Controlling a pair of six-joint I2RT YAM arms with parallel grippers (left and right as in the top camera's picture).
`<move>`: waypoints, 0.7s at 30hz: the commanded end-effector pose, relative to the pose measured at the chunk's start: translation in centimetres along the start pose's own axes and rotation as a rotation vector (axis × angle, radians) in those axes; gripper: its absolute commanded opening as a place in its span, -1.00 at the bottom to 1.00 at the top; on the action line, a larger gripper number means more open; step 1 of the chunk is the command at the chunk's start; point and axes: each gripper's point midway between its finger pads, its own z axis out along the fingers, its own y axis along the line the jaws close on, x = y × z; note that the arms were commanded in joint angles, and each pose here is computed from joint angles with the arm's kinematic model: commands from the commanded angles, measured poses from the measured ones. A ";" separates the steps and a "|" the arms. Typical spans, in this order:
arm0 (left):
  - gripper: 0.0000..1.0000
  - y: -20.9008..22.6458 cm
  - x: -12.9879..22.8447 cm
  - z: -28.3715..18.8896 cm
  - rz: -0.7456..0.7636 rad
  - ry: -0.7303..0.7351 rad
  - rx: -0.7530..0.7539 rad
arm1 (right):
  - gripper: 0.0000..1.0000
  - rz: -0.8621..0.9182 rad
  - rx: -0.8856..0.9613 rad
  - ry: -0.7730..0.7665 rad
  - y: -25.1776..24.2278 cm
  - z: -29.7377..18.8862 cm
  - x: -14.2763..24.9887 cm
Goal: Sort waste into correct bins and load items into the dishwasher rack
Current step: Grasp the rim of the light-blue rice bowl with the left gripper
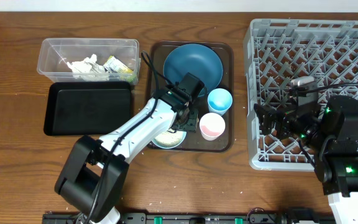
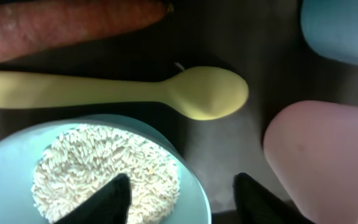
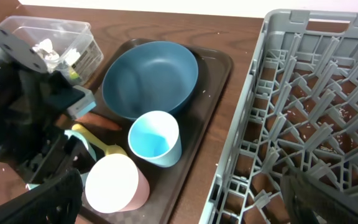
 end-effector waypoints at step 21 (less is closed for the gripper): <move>-0.19 0.3 0.7 2.3 -0.010 0.060 -0.005 | 0.98 -0.011 0.010 0.001 -0.2 -0.4 -0.3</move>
